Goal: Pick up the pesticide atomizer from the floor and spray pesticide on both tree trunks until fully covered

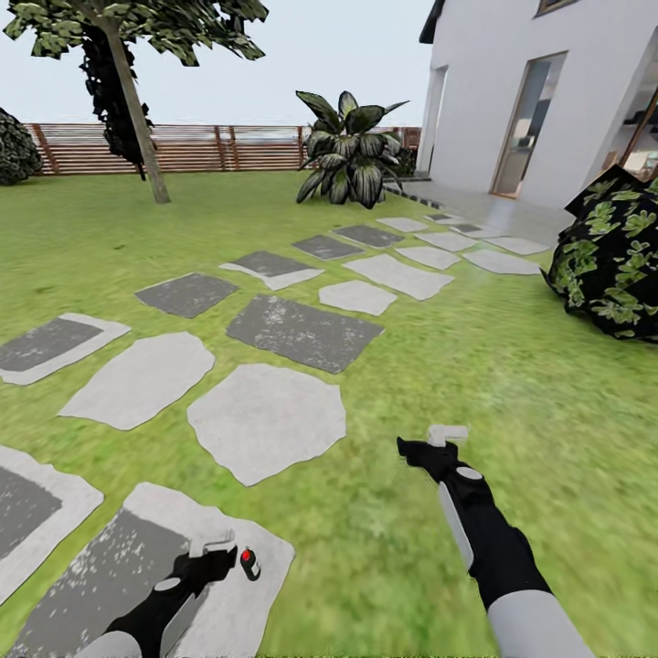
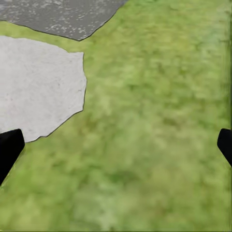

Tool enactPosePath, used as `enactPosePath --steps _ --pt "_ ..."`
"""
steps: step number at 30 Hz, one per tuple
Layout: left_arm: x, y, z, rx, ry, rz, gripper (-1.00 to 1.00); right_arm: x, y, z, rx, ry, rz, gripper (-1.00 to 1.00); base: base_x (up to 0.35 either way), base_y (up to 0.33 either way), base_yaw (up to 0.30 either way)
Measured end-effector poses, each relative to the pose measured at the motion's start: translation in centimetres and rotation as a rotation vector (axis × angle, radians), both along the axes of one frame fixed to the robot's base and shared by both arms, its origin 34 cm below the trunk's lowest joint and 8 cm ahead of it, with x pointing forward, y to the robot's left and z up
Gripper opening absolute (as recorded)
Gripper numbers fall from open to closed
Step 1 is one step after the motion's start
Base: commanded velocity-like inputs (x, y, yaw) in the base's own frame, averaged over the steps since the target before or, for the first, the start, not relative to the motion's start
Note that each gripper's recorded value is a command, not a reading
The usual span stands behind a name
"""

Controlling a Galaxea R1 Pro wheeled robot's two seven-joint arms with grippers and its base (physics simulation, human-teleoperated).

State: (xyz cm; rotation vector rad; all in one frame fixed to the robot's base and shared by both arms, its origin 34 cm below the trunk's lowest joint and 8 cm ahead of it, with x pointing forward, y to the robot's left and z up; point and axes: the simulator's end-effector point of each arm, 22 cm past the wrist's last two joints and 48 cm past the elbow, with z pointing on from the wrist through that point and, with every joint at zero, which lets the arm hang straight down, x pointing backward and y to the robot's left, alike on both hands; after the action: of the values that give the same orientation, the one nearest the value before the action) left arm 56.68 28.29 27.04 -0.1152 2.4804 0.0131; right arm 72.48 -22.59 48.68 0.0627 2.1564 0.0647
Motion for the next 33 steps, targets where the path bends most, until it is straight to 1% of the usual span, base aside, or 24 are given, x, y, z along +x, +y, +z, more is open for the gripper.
enactPosePath --steps 1,3,5,8,9,11,13,17,19,25,28,33 --pt "0.0 0.0 -0.2 -0.001 -0.001 0.000 1.00 0.4 -0.1 1.4 0.004 -0.017 -0.001 1.00 0.000 0.000 0.013" --pt "-0.1 -0.2 -0.7 -0.001 -0.009 -0.001 1.00 0.5 0.0 1.9 0.013 -0.023 -0.001 1.00 0.000 0.000 0.042" --pt "0.1 -0.4 -1.0 -0.001 -0.032 -0.003 1.00 0.5 1.0 1.8 0.049 -0.022 0.004 1.00 0.000 0.000 0.063" --pt "0.2 -0.5 -1.6 0.000 -0.050 -0.005 1.00 0.3 2.6 1.5 0.104 -0.021 0.010 1.00 0.000 0.000 0.074" --pt "0.1 -0.5 -1.8 0.001 -0.050 -0.005 1.00 0.2 2.7 1.2 0.108 -0.020 0.009 1.00 0.000 0.000 0.077" --pt "-0.1 -0.5 -2.4 0.001 -0.049 -0.005 1.00 0.1 2.6 0.6 0.110 -0.018 0.007 1.00 0.000 0.000 0.076" --pt "-0.3 -0.5 -3.0 0.001 -0.047 -0.005 1.00 0.2 2.1 0.6 0.105 -0.030 0.002 1.00 0.000 0.000 0.073" --pt "-0.6 -0.5 -4.2 0.001 -0.042 -0.006 1.00 0.3 0.3 0.2 0.079 -0.048 -0.011 1.00 0.000 0.000 0.063" --pt "-0.8 -0.5 -4.8 0.002 -0.039 -0.006 1.00 0.2 -0.1 -0.3 0.072 -0.047 -0.013 1.00 0.000 0.000 0.028" --pt "-1.5 -0.6 -6.4 0.001 -0.022 -0.008 1.00 0.0 -0.6 -2.2 0.066 -0.030 -0.017 1.00 0.000 0.000 0.006" --pt "-1.5 -0.9 -6.4 -0.003 -0.024 -0.009 1.00 0.1 -0.7 -1.9 0.064 -0.039 -0.018 1.00 0.000 0.000 -0.062" --pt "-1.6 -1.4 -6.5 -0.010 -0.022 -0.011 1.00 0.1 -0.8 -1.9 0.062 -0.039 -0.019 1.00 0.000 0.000 -0.194"
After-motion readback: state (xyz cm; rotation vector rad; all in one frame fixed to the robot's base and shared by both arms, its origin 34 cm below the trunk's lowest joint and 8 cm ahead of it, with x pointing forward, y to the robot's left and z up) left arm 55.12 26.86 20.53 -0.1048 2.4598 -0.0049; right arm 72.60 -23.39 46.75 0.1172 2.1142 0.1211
